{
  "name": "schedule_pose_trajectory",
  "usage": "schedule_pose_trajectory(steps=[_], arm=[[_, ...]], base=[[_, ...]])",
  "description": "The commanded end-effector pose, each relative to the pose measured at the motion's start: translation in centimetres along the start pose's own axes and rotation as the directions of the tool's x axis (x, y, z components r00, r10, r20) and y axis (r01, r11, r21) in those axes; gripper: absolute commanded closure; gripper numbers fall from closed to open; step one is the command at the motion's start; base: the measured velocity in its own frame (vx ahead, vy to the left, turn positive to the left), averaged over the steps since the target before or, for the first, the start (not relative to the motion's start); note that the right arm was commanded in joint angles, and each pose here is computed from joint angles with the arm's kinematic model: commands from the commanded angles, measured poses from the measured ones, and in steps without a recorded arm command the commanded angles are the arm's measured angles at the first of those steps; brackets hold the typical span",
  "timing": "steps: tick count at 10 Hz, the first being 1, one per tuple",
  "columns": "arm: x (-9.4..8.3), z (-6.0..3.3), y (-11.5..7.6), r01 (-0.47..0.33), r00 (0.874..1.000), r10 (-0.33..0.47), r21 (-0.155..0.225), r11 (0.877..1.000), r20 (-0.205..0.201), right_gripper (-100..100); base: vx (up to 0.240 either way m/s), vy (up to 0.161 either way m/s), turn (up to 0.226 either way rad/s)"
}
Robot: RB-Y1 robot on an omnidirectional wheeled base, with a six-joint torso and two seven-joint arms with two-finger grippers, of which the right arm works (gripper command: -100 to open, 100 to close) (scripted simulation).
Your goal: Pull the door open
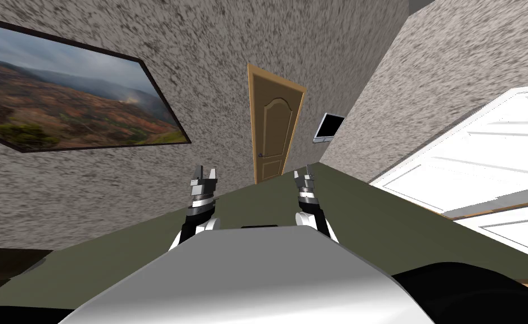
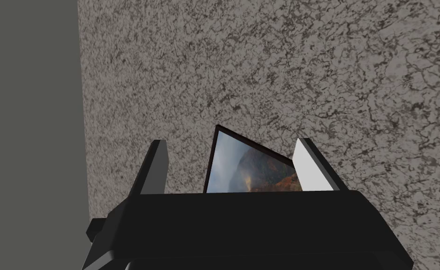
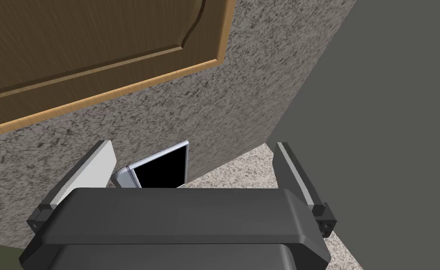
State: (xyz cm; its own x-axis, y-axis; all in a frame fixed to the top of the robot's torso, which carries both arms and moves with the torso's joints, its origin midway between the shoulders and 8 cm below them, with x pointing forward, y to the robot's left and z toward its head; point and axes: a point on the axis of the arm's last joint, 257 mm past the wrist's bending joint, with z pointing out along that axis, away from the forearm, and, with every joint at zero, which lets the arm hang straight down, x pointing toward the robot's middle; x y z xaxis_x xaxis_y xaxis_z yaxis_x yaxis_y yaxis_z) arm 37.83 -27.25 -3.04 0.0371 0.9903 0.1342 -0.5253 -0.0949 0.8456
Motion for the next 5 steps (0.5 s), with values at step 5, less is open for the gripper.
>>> schedule_pose_trajectory(steps=[5], arm=[[-0.1, -0.31, -3.7, 0.011, 0.999, -0.010, 0.046, 0.999, -0.032, -100]], base=[[0.127, 0.019, 0.043]])
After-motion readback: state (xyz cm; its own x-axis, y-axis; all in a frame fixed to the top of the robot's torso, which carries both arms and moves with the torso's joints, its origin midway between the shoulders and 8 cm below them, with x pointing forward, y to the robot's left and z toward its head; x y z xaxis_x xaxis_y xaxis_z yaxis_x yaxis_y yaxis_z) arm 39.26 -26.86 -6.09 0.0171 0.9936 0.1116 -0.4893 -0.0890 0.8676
